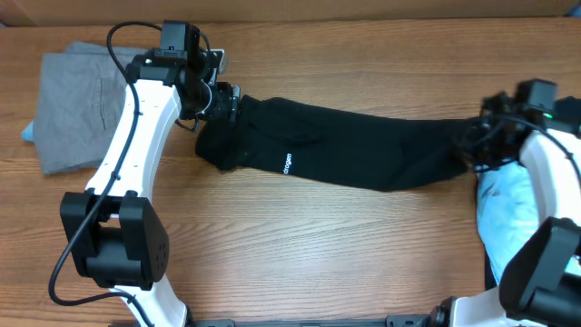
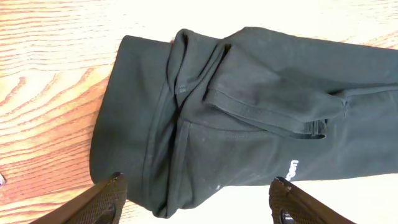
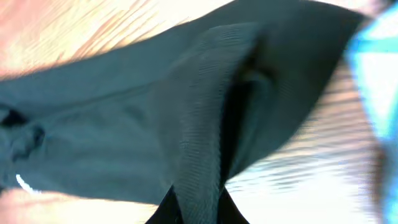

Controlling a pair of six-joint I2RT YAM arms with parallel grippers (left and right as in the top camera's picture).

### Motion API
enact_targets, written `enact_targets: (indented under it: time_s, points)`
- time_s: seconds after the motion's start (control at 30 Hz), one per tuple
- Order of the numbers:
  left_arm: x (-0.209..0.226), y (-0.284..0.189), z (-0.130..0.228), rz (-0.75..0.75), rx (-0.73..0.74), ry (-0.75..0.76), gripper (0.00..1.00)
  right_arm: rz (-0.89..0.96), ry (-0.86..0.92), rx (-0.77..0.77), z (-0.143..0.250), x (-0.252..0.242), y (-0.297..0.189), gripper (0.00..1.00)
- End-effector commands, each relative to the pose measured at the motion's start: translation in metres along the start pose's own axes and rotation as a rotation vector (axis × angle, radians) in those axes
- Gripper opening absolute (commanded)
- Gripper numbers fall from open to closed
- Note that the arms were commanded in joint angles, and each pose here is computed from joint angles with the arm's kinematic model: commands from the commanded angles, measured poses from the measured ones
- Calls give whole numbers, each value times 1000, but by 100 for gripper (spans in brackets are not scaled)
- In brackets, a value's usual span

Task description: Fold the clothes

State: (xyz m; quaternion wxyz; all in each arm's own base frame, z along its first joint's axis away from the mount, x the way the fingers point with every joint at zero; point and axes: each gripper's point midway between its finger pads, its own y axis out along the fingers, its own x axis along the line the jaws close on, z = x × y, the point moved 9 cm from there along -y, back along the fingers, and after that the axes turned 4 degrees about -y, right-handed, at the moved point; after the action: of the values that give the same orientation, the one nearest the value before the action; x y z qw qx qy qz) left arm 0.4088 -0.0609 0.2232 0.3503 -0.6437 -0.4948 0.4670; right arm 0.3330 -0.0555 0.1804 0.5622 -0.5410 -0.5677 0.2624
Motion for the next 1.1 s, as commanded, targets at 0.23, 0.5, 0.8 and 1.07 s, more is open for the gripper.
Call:
enact_targets:
  time_s: [0.23, 0.5, 0.8, 1.07]
  points:
    - [1, -5, -2, -5, -15, 26, 75, 37, -202, 49, 21, 97, 37, 4]
    - [1, -5, -1, -6, -10, 25, 76, -7, -244, 38, 31, 141, 69, 4]
    - [1, -5, 1, -7, 4, 21, 75, -21, -178, 30, 29, 151, 102, 6]
    - [1, -5, 1, -7, 4, 21, 75, -76, -128, 20, 26, 156, 106, 9]
